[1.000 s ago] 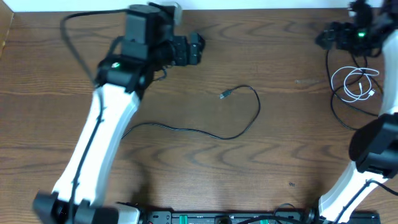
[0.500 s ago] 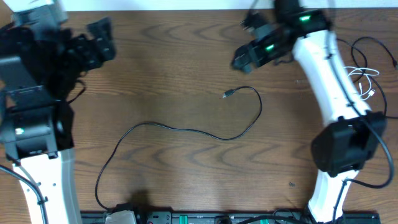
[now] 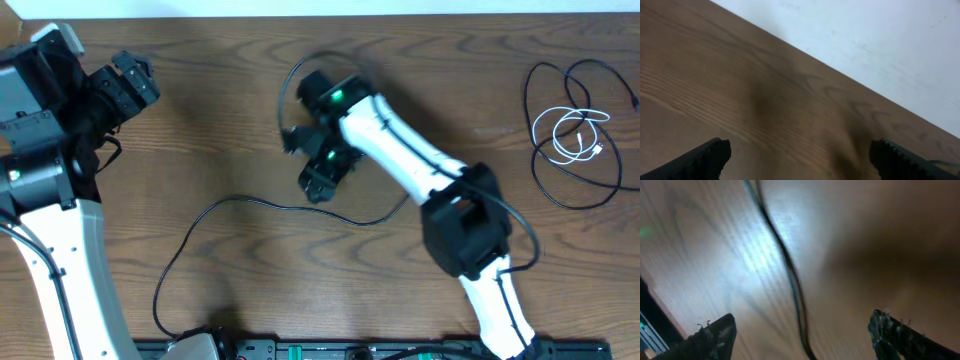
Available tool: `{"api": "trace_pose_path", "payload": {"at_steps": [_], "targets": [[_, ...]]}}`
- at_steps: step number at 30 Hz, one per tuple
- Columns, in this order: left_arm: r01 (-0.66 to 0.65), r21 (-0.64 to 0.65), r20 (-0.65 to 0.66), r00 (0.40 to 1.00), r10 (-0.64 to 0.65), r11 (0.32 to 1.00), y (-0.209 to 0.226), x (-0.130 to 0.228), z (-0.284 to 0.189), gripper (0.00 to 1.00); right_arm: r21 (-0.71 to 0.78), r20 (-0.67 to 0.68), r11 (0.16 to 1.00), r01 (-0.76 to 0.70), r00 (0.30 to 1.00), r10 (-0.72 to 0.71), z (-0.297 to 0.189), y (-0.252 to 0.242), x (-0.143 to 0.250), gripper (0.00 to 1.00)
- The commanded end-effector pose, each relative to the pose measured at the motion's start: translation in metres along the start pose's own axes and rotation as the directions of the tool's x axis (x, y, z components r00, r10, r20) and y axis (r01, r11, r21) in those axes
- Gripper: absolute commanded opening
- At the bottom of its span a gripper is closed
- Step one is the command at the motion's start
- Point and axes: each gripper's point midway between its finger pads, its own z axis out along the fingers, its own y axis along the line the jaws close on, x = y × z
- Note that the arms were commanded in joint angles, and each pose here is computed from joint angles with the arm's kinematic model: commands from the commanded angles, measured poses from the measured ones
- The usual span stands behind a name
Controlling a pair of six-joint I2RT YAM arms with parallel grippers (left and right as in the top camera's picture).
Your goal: Untangle cables
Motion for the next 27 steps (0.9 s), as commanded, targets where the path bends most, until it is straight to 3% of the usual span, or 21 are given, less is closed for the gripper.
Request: {"api": "trace_pose_path", "payload": {"at_steps": [1, 8, 15, 18, 19, 24, 27], "targets": [[0.015, -0.003, -0.012, 1.000, -0.015, 1.000, 0.002, 0.001, 0.002, 0.95, -0.004, -0.064, 0.996, 0.086, 0.994, -0.086, 0.027, 0.017, 0.001, 0.80], [0.019, -0.007, -0.026, 0.999, -0.019, 1.000, 0.003, 0.004, 0.002, 0.95, 0.009, -0.105, 0.989, 0.146, 0.984, -0.144, 0.059, 0.031, -0.005, 0.77], [0.023, -0.012, -0.040, 0.999, -0.023, 1.000, 0.004, 0.008, 0.002, 0.95, -0.002, -0.132, 0.990, 0.142, 0.981, -0.141, 0.071, 0.031, -0.001, 0.60], [0.023, -0.012, -0.041, 0.999, -0.023, 1.000, 0.004, 0.008, 0.002, 0.95, 0.000, -0.132, 0.991, 0.136, 0.982, -0.135, 0.072, 0.030, -0.001, 0.49], [0.024, -0.013, -0.043, 0.999, -0.024, 1.000, 0.004, 0.008, 0.002, 0.95, 0.006, -0.140, 0.992, 0.125, 0.983, -0.123, 0.074, 0.028, 0.000, 0.34], [0.025, -0.014, -0.047, 0.999, -0.025, 1.000, 0.004, 0.009, 0.002, 0.95, 0.124, -0.161, 0.992, 0.020, 0.987, 0.000, 0.079, 0.011, 0.002, 0.01], [0.025, -0.014, -0.047, 0.999, -0.025, 1.000, 0.004, 0.009, 0.002, 0.95, 0.242, -0.133, 0.965, -0.096, 0.983, 0.130, 0.075, -0.007, 0.000, 0.01]]}}
